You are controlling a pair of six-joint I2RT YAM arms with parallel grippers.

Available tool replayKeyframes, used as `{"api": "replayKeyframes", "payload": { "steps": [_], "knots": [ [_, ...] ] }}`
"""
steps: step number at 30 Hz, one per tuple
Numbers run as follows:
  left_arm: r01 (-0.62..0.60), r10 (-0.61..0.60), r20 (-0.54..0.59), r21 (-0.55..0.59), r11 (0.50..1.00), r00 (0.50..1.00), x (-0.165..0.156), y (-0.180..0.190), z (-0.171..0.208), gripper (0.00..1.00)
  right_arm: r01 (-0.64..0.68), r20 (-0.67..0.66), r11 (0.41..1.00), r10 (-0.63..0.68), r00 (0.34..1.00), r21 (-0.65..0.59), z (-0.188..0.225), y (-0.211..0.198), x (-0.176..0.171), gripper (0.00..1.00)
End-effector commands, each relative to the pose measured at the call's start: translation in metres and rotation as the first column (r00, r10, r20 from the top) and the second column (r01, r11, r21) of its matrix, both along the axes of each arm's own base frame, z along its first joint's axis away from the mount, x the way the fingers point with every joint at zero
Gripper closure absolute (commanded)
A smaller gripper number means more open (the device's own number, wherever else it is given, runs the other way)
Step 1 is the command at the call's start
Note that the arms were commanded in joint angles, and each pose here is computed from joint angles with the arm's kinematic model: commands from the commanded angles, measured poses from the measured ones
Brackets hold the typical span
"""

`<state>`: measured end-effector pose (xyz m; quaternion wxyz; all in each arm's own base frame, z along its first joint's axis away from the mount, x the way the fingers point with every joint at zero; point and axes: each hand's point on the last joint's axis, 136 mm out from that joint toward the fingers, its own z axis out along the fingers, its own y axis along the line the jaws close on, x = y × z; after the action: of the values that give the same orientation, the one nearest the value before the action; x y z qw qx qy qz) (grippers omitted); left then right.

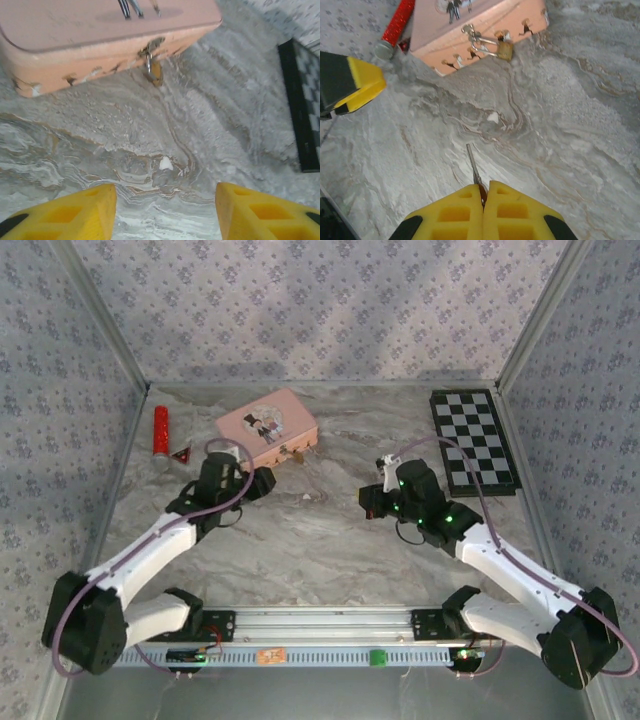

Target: Unlock the padlock with the key

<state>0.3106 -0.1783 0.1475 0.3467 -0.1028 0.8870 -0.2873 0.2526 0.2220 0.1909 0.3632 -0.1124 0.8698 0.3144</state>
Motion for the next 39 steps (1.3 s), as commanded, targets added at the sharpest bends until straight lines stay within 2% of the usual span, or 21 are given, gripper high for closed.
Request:
{"api": "replayKeyframes", "payload": {
  "steps": [1, 11, 16, 21, 26, 31, 32, 34, 36, 39],
  "knots": [
    [-0.047, 0.048, 0.055, -0.015, 0.999, 0.997, 0.021, -0.012, -0.004, 0.44, -0.008, 0.012, 1.0, 0.008, 1.0, -0.024, 0.0, 0.0, -0.001, 1.0],
    [-0.168, 0.164, 0.071, 0.046, 0.985, 0.984, 0.083, -0.045, -0.051, 0.43, -0.003, 0.058, 1.0, 0.003, 0.998, 0.004, 0.006, -0.006, -0.009, 1.0],
    [-0.25, 0.245, 0.115, 0.032, 0.968, 0.963, 0.111, -0.049, -0.073, 0.44, -0.006, 0.085, 1.0, 0.004, 0.996, 0.017, 0.011, -0.011, -0.014, 1.0],
    [-0.319, 0.315, 0.113, 0.021, 0.947, 0.942, 0.134, -0.053, -0.091, 0.46, -0.015, 0.092, 1.0, 0.013, 0.996, 0.016, 0.013, -0.015, -0.017, 1.0],
    [-0.299, 0.295, 0.124, 0.014, 0.954, 0.947, 0.153, -0.067, -0.096, 0.54, -0.017, 0.093, 1.0, 0.015, 0.996, 0.02, 0.012, -0.017, -0.018, 1.0],
    [-0.315, 0.312, 0.093, 0.018, 0.949, 0.946, 0.164, -0.062, -0.103, 0.58, -0.015, 0.09, 1.0, 0.013, 0.996, 0.027, 0.01, -0.018, -0.017, 1.0],
    [-0.32, 0.317, 0.095, 0.016, 0.947, 0.944, 0.166, -0.06, -0.103, 0.61, -0.012, 0.089, 0.999, 0.01, 0.996, 0.03, 0.01, -0.018, -0.017, 1.0],
    [-0.32, 0.319, 0.083, -0.005, 0.947, 0.944, 0.167, -0.056, -0.104, 0.73, -0.013, 0.087, 0.999, 0.01, 0.996, 0.032, 0.01, -0.018, -0.017, 1.0],
    [-0.312, 0.314, 0.089, -0.033, 0.95, 0.945, 0.165, -0.053, -0.101, 0.78, -0.011, 0.084, 0.999, 0.009, 0.996, 0.032, 0.011, -0.018, -0.016, 1.0],
    [-0.282, 0.281, 0.098, -0.011, 0.959, 0.955, 0.157, -0.051, -0.095, 0.86, -0.011, 0.079, 0.999, 0.009, 0.997, 0.036, 0.01, -0.017, -0.016, 1.0]
  ]
}}
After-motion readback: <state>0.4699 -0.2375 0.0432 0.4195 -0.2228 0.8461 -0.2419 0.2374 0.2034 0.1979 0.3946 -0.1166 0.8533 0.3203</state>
